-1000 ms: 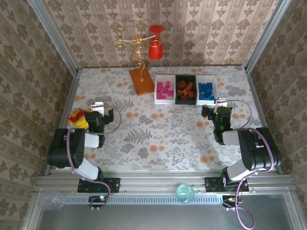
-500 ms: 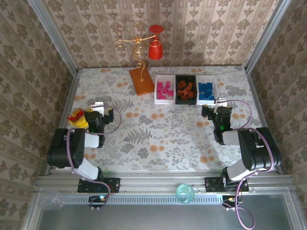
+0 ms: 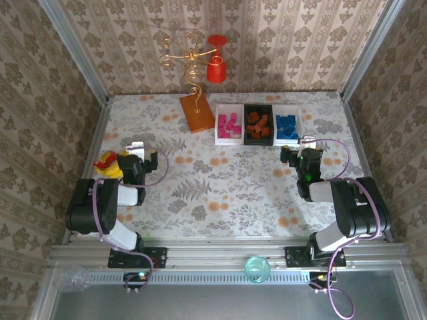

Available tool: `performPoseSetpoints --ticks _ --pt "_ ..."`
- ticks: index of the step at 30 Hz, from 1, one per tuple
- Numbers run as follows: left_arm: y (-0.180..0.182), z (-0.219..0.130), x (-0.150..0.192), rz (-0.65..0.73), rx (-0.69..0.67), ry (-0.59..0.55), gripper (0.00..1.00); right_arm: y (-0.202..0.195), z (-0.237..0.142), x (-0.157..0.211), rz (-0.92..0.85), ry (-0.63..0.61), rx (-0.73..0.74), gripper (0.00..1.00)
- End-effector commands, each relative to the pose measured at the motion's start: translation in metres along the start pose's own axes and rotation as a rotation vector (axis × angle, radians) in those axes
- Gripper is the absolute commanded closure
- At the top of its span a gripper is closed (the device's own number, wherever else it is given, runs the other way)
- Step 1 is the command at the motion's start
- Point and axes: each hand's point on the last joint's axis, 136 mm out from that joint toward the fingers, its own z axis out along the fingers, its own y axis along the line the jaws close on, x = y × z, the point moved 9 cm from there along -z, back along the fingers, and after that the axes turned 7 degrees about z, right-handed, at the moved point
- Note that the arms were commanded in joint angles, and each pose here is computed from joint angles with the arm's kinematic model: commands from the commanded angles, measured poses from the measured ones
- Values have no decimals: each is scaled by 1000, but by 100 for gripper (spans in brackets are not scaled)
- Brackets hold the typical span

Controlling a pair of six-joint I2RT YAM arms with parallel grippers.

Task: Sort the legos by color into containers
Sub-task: Reset both arms

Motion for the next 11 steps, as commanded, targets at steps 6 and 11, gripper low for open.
performPoseSetpoints --ticks 6,11 --pt "1 3 -6 14 4 -22 0 0 0 -3 2 -28 -7 0" --pt "1 3 -6 14 3 -22 0 0 0 -3 2 -27 -8 0"
